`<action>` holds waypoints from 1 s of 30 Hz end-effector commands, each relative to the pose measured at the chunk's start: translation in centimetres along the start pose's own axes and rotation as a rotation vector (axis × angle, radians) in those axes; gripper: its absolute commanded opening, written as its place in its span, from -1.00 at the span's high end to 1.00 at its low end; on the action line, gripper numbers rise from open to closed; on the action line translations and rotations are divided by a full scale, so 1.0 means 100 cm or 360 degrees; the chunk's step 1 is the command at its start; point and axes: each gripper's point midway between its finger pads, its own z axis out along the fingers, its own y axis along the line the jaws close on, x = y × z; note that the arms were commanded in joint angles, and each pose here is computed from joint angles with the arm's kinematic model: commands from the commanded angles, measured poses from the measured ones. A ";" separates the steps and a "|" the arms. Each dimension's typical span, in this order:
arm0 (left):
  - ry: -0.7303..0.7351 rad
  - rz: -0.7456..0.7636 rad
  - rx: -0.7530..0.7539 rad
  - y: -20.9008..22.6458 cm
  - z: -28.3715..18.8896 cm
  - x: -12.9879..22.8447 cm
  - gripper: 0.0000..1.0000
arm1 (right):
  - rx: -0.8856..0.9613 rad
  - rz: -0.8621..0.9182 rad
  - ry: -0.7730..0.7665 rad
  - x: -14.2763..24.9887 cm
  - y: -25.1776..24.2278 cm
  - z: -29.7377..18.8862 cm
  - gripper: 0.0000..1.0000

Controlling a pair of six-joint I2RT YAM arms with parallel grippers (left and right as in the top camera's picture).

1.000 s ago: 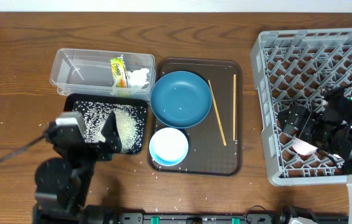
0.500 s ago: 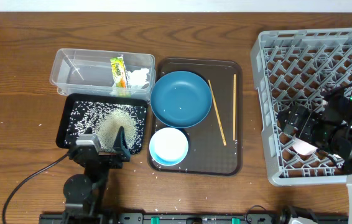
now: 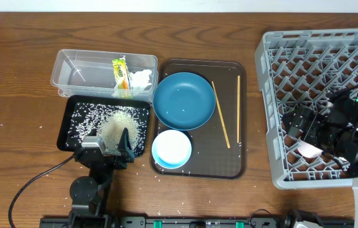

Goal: Sort waste into correct bins and load items into the dishwasher rack

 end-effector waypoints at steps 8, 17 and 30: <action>0.0055 0.0018 0.0003 0.002 0.002 0.015 -0.86 | -0.0021 -0.0042 0.0010 0.001 0.005 0.000 -0.98; 0.0055 0.0019 0.0003 0.002 0.002 0.015 -0.86 | -0.0137 -0.0105 -0.0007 -0.002 0.018 0.000 -0.98; 0.0055 0.0018 0.0003 0.002 0.002 0.015 -0.86 | -0.0601 -0.0837 0.0220 0.043 0.158 0.066 -0.98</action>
